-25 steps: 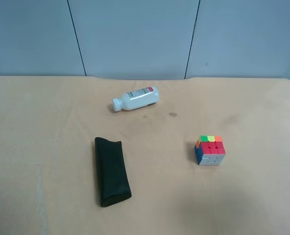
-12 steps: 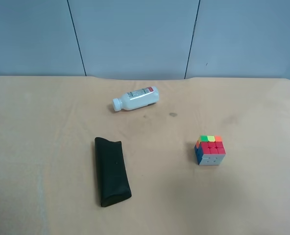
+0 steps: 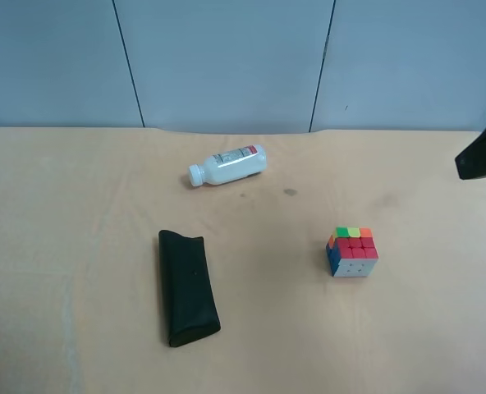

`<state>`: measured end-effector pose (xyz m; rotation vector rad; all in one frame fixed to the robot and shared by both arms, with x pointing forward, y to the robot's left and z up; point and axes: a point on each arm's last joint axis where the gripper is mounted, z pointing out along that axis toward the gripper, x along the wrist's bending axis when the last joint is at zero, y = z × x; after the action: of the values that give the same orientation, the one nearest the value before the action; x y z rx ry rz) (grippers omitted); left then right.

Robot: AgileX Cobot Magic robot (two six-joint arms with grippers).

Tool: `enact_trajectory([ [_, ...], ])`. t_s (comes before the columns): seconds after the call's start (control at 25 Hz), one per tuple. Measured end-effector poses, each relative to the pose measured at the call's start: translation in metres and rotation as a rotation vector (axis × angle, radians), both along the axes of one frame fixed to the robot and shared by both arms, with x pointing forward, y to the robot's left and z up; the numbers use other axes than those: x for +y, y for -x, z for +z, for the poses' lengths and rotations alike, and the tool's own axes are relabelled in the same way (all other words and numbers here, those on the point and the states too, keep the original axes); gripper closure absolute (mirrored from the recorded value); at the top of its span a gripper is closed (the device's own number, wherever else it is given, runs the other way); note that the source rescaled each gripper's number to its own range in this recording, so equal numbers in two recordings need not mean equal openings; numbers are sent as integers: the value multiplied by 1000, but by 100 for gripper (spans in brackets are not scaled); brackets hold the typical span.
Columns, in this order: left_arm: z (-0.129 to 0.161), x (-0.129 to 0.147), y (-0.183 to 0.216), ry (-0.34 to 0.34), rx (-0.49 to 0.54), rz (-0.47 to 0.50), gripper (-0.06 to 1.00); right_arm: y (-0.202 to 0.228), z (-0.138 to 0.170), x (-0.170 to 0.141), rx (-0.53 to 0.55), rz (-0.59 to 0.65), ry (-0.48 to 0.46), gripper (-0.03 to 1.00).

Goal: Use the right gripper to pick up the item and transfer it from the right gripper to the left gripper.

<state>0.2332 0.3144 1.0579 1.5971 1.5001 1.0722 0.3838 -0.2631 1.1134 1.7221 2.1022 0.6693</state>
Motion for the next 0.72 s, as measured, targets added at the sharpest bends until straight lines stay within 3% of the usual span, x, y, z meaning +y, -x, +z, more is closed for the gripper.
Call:
enact_trajectory([
  [0.28, 0, 0, 0, 0, 0, 0, -5, -48, -15, 11, 162, 6, 46, -3],
  [0.72, 0, 0, 0, 0, 0, 0, -5, -90, -47, 32, 328, -27, 42, -3],
])
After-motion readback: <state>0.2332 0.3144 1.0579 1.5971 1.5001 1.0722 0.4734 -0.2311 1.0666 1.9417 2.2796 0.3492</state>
